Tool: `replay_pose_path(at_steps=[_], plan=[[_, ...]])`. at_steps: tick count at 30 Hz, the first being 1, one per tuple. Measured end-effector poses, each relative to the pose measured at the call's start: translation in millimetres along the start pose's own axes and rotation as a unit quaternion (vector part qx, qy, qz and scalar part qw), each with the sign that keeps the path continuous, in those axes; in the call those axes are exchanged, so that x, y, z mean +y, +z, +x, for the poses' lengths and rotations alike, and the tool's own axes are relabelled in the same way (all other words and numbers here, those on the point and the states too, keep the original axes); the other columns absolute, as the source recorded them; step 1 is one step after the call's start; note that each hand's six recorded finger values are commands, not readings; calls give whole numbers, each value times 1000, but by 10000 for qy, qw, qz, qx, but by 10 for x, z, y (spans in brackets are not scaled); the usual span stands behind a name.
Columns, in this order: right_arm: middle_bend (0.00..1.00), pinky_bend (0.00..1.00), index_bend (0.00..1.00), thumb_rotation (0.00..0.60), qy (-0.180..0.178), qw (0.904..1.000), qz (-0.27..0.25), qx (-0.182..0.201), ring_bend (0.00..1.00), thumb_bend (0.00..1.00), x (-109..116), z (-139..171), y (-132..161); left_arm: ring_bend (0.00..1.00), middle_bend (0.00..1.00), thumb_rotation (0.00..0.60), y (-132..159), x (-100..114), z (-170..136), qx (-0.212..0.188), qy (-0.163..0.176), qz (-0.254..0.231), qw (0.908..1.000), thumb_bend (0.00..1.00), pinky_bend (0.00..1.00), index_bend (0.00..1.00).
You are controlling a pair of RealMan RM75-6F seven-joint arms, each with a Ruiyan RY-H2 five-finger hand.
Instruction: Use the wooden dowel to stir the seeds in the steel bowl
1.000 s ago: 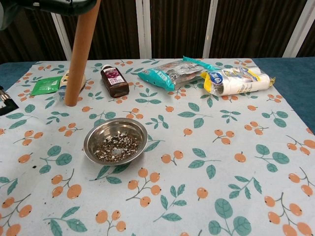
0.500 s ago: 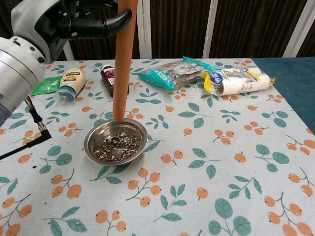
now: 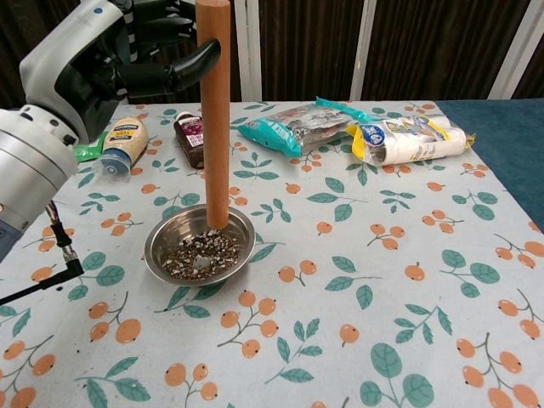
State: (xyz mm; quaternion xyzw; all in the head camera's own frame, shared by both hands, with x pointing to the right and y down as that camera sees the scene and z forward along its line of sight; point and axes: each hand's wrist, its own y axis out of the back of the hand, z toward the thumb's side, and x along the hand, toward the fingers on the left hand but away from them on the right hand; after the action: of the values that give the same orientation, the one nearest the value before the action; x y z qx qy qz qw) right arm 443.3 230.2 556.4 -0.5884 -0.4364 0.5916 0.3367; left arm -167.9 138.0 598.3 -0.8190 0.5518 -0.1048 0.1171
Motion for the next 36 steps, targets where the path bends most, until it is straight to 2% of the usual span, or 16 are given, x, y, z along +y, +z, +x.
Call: replay_pose_path(at_steps=[18,36], plan=[[0,0,0,600,23,10000,-4,-23,0,370,-13,-6,-6,105,552,600,-277,62,-149,205,55,-331,9992,758,0,648],[0,0,0,600,75,9999,26,-82,0,370,-40,-19,-31,114,552,600,-337,-36,-134,-88,-143,-288,9994,755,1,648]])
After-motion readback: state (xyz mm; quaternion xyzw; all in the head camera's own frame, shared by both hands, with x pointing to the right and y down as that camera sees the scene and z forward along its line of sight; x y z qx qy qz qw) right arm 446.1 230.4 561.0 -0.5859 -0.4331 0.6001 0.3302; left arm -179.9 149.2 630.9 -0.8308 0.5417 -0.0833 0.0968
